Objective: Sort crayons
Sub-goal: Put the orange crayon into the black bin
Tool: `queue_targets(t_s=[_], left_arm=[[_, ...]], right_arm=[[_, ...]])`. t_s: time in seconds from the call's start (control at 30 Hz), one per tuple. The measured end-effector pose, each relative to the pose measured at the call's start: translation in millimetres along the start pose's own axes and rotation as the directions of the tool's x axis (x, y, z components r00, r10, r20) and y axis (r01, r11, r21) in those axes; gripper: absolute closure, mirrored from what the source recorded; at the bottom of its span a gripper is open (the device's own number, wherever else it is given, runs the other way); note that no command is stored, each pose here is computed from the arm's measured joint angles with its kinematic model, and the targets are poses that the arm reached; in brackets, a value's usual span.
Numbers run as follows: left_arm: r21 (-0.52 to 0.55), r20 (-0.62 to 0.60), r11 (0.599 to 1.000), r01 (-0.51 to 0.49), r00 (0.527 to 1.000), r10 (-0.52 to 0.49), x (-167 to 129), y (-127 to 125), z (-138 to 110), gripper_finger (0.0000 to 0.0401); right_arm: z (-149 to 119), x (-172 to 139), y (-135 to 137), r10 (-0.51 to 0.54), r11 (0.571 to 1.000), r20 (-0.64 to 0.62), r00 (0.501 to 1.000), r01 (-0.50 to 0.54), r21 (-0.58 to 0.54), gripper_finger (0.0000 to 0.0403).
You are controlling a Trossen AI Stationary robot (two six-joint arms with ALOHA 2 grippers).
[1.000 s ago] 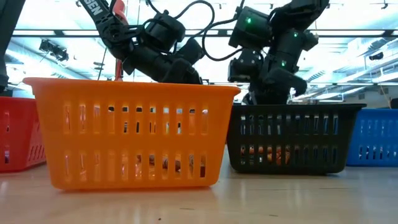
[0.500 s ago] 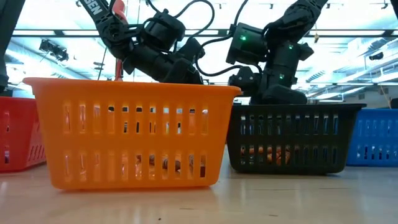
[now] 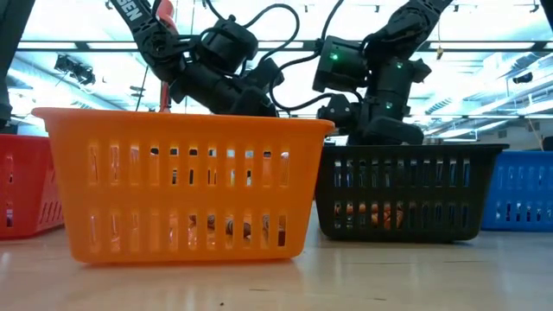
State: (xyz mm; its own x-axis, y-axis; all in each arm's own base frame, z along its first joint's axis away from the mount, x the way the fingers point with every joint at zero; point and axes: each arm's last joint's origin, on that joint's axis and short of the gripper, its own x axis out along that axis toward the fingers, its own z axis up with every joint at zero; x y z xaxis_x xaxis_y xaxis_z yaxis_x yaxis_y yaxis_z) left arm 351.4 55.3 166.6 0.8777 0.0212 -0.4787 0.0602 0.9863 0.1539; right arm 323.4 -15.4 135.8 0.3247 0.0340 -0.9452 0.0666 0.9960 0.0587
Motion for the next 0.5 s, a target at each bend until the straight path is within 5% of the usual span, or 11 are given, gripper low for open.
queue_targets(t_s=[0.5], left_arm=[[-0.027,-0.026,1.000,-0.003,1.000,0.002,0,0,-3,0.0239]], right_arm=[[23,-24,0,-0.042,0.998,-0.031,0.999,0.040,-0.042,0.0372]])
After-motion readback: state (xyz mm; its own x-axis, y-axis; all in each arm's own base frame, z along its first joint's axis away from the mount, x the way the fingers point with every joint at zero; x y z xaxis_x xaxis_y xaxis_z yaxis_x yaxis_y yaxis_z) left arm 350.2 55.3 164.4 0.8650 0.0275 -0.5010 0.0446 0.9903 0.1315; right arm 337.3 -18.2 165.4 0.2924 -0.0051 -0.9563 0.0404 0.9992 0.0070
